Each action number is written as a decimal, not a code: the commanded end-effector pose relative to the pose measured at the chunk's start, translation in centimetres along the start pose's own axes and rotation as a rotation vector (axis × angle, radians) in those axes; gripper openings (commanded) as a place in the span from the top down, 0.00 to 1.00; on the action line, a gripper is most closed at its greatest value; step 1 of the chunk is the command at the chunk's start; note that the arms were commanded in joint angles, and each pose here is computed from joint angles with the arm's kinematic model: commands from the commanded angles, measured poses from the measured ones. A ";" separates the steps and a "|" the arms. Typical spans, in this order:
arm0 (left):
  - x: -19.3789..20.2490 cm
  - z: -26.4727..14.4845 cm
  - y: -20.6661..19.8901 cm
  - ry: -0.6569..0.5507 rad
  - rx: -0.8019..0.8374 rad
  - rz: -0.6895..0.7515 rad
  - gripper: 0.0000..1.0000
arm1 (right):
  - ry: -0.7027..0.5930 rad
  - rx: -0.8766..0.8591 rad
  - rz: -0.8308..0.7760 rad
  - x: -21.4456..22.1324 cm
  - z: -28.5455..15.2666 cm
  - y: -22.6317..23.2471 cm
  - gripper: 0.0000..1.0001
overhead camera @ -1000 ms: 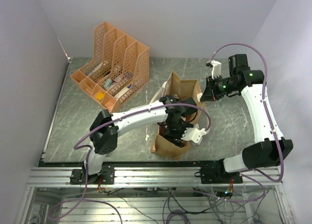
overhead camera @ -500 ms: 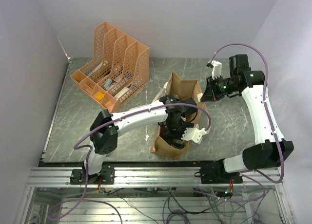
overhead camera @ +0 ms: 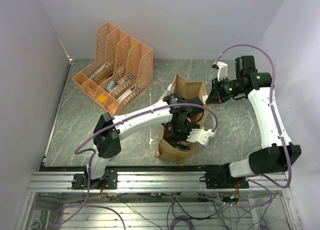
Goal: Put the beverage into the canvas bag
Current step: Place the drink in the canvas bag, then pick up the drink from the center of the board.
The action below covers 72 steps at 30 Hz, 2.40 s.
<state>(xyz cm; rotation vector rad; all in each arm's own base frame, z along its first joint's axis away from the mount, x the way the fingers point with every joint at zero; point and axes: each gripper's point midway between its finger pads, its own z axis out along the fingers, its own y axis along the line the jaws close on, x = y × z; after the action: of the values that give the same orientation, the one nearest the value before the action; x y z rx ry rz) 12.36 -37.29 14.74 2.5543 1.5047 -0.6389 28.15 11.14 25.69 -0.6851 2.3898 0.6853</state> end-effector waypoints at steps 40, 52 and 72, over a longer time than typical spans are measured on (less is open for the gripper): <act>19.1 -26.7 0.4 -0.244 -0.897 -0.773 0.02 | -0.233 0.032 -0.242 -9.4 -4.0 0.2 0.17; 25.9 -18.5 -11.0 0.043 -0.642 -0.989 0.02 | -0.225 0.030 -0.240 -9.6 -3.2 -0.5 0.17; 31.3 -11.4 -12.3 0.194 -0.410 -0.984 0.02 | -0.224 0.035 -0.238 -8.1 -3.8 0.0 0.17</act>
<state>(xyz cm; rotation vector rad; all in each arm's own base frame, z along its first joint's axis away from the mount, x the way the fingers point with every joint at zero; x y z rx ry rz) 17.67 -2.84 14.38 1.4894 2.6187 -0.1203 32.98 11.94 32.60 -0.8169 2.1057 0.6160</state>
